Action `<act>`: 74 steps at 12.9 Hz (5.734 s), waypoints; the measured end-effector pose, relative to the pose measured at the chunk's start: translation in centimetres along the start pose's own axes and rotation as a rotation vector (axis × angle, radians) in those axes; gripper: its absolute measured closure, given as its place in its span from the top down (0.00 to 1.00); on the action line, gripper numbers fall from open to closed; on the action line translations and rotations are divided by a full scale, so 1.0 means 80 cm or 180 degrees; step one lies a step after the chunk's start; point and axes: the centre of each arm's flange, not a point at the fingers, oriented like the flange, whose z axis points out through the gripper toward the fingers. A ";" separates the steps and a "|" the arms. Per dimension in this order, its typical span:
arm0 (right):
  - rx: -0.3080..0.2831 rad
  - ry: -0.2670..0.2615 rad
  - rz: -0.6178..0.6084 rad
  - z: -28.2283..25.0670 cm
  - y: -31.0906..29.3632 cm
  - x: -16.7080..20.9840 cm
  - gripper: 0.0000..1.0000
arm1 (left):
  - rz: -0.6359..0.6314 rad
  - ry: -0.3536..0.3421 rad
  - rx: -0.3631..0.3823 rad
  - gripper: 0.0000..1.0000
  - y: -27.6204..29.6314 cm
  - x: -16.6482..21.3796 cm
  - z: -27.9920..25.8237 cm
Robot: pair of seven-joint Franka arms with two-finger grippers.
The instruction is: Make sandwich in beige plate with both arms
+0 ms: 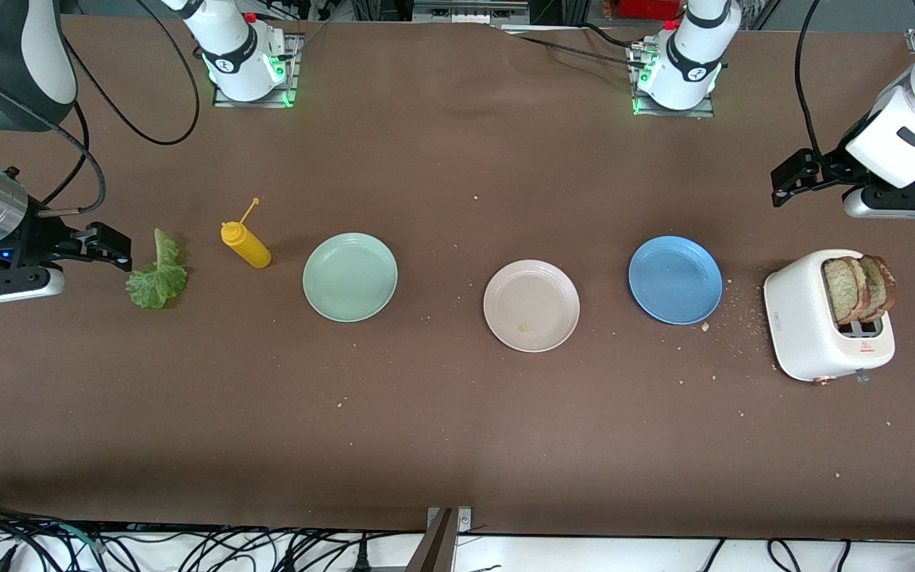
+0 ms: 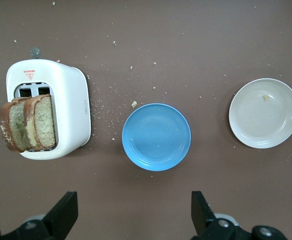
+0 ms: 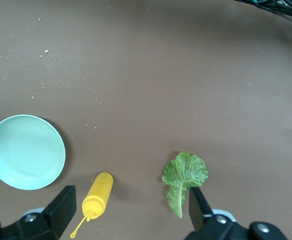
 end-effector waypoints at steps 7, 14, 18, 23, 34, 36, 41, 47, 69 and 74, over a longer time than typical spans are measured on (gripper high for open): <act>0.0000 -0.0002 0.0002 0.000 0.000 0.000 1.00 | 0.0000 0.0000 0.0000 1.00 0.000 0.000 0.000; -0.0004 -0.0004 0.0022 0.000 0.005 -0.001 1.00 | -0.0003 0.0000 0.0000 1.00 -0.001 0.000 0.000; -0.0004 -0.0004 0.0022 0.000 0.005 -0.001 1.00 | -0.0004 0.0000 0.0000 1.00 -0.001 0.000 0.000; -0.0004 -0.0004 0.0022 0.000 0.005 -0.001 1.00 | -0.0005 0.0000 0.0000 1.00 -0.001 0.000 0.000; -0.0004 -0.0001 0.0022 0.000 0.005 -0.001 1.00 | -0.0006 -0.0001 0.0000 1.00 -0.001 0.000 0.000; -0.0004 -0.0001 0.0022 0.000 0.005 -0.001 1.00 | -0.0008 -0.0001 0.0000 1.00 -0.002 0.000 0.000; -0.0004 -0.0001 0.0022 0.000 0.005 -0.001 1.00 | -0.0031 -0.0003 0.0000 1.00 -0.007 0.000 0.000; -0.0004 -0.0001 0.0022 0.000 0.005 -0.001 1.00 | -0.0032 -0.0003 -0.0001 1.00 -0.007 0.000 0.000; 0.0020 -0.0188 0.0002 0.013 0.000 -0.006 1.00 | -0.0287 0.0083 0.0401 1.00 -0.180 0.110 0.156; 0.0026 -0.0229 -0.0001 0.020 0.000 -0.005 1.00 | -0.0289 0.0107 0.0368 0.98 -0.212 0.091 0.236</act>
